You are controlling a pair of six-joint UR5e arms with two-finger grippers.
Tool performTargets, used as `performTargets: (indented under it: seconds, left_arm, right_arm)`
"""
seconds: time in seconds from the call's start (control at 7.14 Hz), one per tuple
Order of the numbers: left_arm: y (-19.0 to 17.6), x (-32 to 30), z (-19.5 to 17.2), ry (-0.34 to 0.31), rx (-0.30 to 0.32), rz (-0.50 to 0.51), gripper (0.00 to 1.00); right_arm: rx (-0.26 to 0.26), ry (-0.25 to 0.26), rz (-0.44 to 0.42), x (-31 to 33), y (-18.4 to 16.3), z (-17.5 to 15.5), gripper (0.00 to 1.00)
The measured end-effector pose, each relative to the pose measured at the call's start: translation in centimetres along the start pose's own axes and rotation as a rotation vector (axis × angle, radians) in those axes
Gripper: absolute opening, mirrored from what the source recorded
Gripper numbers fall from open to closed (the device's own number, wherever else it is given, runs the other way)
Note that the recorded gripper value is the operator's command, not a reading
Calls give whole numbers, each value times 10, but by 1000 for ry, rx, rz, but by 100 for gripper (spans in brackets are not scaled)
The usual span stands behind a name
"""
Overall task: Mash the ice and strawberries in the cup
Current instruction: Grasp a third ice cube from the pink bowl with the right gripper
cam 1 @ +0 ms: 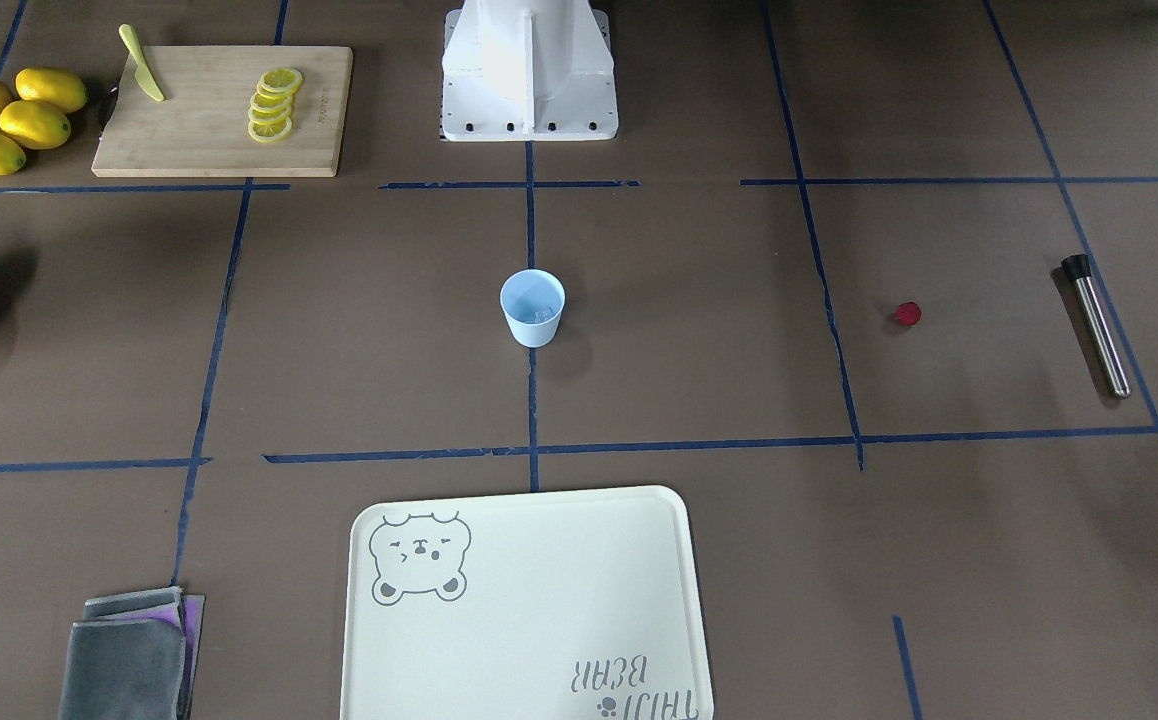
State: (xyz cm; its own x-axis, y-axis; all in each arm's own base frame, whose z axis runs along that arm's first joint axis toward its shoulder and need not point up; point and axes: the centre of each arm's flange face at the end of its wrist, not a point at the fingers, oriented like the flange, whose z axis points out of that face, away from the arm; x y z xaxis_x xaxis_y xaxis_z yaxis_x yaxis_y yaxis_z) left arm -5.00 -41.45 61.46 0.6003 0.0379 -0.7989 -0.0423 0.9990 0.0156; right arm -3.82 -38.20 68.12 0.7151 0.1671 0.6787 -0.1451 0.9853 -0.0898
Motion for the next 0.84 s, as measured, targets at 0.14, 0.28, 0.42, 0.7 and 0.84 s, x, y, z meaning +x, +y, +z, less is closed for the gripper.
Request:
performTargets:
  seconds: [0.14,0.28,0.42,0.7,0.84]
  left_arm:
    - [0,0,0,0,0,1,100]
    - [0,0,0,0,0,1,100]
    - [0,0,0,0,0,1,100]
    - [0,0,0,0,0,1,100]
    - [0,0,0,-1,0,1,100]
  right_arm:
    - [-3,2,10,3,-1,4,90]
    - [-5,4,14,3,-3,6,90]
    - [-8,5,15,4,-5,9,85]
    - [-14,9,21,6,-9,14,50]
    - [-17,10,23,7,-10,16,32]
